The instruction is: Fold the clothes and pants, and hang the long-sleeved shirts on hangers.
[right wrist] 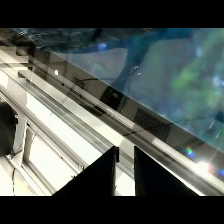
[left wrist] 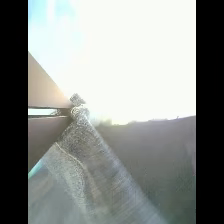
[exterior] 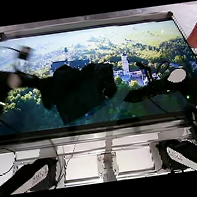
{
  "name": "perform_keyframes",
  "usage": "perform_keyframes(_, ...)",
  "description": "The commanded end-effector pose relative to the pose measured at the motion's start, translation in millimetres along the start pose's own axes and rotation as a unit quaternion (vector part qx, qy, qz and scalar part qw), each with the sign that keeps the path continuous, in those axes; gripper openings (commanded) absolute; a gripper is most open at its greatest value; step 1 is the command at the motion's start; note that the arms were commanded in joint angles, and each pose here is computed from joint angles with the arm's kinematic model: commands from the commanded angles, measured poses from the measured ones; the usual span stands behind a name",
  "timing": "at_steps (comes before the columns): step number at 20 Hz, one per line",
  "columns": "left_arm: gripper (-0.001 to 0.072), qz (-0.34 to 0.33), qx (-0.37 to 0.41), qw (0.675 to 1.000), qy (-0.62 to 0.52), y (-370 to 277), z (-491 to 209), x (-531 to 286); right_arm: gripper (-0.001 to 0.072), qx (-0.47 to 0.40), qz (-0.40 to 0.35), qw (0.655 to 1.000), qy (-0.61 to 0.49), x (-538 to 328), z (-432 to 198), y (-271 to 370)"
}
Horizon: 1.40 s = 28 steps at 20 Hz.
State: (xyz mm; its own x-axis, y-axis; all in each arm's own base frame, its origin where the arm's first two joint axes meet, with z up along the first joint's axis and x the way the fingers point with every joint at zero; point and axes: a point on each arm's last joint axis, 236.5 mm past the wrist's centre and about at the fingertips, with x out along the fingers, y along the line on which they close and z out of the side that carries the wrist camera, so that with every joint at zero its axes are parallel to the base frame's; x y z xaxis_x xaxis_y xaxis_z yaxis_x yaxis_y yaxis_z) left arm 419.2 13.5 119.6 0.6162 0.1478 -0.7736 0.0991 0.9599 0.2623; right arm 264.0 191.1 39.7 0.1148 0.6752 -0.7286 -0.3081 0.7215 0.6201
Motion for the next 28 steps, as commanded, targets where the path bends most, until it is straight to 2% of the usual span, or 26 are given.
perform_keyframes(1, 0.0023, 0.142, -0.104, 0.983, -0.048, 169.4, 31.1, -40.7, 0.0119, -0.031, 0.002, 0.999, -0.027, 14.9, 12.3, 19.0)
perform_keyframes(3, 0.0023, 0.183, -0.142, 0.971, -0.057, 225.6, 35.4, -48.6, 0.0119, -0.047, -0.002, 0.998, -0.048, 21.0, 21.1, 26.3)
perform_keyframes(6, 0.0034, 0.196, -0.145, 0.969, -0.033, 252.4, 26.1, -25.3, 0.0124, -0.043, -0.023, 0.995, -0.092, 19.4, 42.1, 18.9)
perform_keyframes(7, 0.0138, 0.192, -0.135, 0.972, -0.016, 252.6, 20.2, -10.4, 0.0139, -0.048, -0.034, 0.993, -0.103, 18.2, 47.5, 14.3)
perform_keyframes(8, 0.0272, 0.187, -0.133, 0.973, -0.003, 251.2, 15.2, 2.9, 0.0175, -0.05, -0.042, 0.992, -0.108, 17.9, 50.5, 10.3)
perform_keyframes(9, 0.0337, 0.181, -0.134, 0.974, 0.012, 249.1, 8.9, 15.4, 0.0207, -0.047, -0.049, 0.992, -0.107, 19.1, 50.6, 5.8)
perform_keyframes(10, 0.0363, 0.175, -0.134, 0.975, 0.027, 246.4, 2.4, 24.6, 0.023, -0.044, -0.057, 0.992, -0.102, 21.1, 49.6, 0.0)
perform_keyframes(11, 0.0363, 0.169, -0.136, 0.975, 0.041, 243.1, -3.3, 30.6, 0.029, -0.043, -0.069, 0.992, -0.1, 22.8, 50.4, -8.1)
perform_keyframes(14, 0.0362, 0.128, -0.152, 0.976, 0.087, 221.6, -23.9, 35.6, 0.0308, -0.043, -0.103, 0.987, -0.116, 31.3, 65.8, -32.9)
perform_keyframes(16, 0.0362, 0.054, -0.15, 0.978, 0.134, 185.0, -40.9, 37.0, 0.0308, -0.051, -0.128, 0.985, -0.107, 42.5, 75.0, -52.9)
perform_keyframes(18, 0.0362, -0.052, -0.14, 0.973, 0.178, 133.5, -55.3, 34.1, 0.031, -0.065, -0.142, 0.984, -0.09, 49.8, 92.2, -69.4)
perform_keyframes(19, 0.0363, -0.093, -0.139, 0.965, 0.2, 113.3, -63.8, 30.6, 0.0312, -0.07, -0.141, 0.984, -0.08, 50.0, 102.1, -74.2)
perform_keyframes(21, 0.0365, -0.152, -0.144, 0.948, 0.241, 81.8, -82.4, 27.0, 0.0383, -0.085, -0.125, 0.988, -0.042, 48.2, 113.6, -79.3)
perform_keyframes(24, 0.0365, -0.208, -0.149, 0.91, 0.327, 45.8, -129.5, 24.8, 0.0384, -0.141, -0.068, 0.987, 0.029, 51.5, 106.1, -80.3)
perform_keyframes(28, 0.0366, -0.254, -0.17, 0.874, 0.379, 1.3, -182.1, 29.7, 0.038, -0.178, -0.035, 0.981, 0.07, 69.3, 95.9, -102.5)
